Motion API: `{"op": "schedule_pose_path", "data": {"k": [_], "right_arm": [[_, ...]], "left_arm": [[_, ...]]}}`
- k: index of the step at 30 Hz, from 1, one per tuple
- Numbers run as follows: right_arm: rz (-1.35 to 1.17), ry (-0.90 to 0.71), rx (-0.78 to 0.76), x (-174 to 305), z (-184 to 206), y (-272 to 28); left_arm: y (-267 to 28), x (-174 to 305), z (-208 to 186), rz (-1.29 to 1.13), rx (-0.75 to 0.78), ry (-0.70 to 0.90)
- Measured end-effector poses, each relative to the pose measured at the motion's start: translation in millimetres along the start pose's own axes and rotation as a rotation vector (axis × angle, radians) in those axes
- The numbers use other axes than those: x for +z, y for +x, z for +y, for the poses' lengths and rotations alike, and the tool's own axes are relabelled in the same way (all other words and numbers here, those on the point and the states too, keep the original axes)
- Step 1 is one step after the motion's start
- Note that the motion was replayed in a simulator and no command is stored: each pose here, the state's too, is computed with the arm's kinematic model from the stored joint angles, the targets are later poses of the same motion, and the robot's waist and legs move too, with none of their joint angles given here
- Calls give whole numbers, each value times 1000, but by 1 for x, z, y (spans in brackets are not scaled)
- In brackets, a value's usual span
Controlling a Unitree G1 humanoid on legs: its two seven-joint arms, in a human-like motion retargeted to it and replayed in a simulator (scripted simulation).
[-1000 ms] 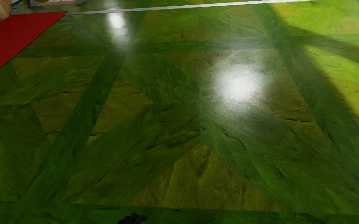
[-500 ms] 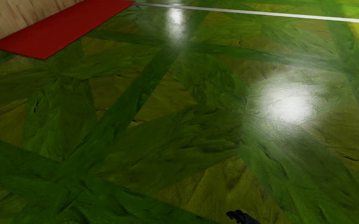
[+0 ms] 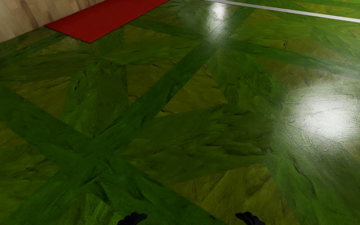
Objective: Approach the bed
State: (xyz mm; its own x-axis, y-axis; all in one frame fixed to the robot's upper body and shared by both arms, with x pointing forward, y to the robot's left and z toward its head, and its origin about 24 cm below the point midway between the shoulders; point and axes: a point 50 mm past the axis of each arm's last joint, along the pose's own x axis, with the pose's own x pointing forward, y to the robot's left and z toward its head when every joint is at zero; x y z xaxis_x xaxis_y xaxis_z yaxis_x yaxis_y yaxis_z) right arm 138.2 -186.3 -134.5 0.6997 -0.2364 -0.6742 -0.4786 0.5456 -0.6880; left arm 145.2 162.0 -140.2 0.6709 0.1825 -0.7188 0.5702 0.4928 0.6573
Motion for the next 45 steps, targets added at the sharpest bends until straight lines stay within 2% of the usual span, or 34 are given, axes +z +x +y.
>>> {"op": "schedule_pose_path", "data": {"k": [7,10,13,18,22,25,33,36,41,43,45], "right_arm": [[11,64,-61,-6,2,-6],[-37,-50,7,2,3,0],[-60,-142,44,8,-6,9],[-60,-61,-49,3,-16,7],[-126,-70,18,12,-4,2],[-191,-77,54,30,2,0],[-322,28,-19,75,-14,-3],[-232,79,-25,51,-19,-2],[-66,-77,45,-3,-18,-3],[-18,-90,54,-19,-18,-7],[24,-36,29,-30,-14,-16]], "left_arm": [[12,20,31,-97,70,47],[9,16,41,-89,157,-5],[-2,-2,29,-14,229,-21],[-12,-28,2,53,85,80],[-18,-41,-15,85,-62,94],[-25,-46,-23,87,-93,80],[-30,-53,-29,163,-112,34],[-25,-41,-30,140,-134,29],[-25,-25,-35,119,-93,-98],[-20,-14,-30,52,-65,-19],[-10,2,-18,-65,-15,103]]}}
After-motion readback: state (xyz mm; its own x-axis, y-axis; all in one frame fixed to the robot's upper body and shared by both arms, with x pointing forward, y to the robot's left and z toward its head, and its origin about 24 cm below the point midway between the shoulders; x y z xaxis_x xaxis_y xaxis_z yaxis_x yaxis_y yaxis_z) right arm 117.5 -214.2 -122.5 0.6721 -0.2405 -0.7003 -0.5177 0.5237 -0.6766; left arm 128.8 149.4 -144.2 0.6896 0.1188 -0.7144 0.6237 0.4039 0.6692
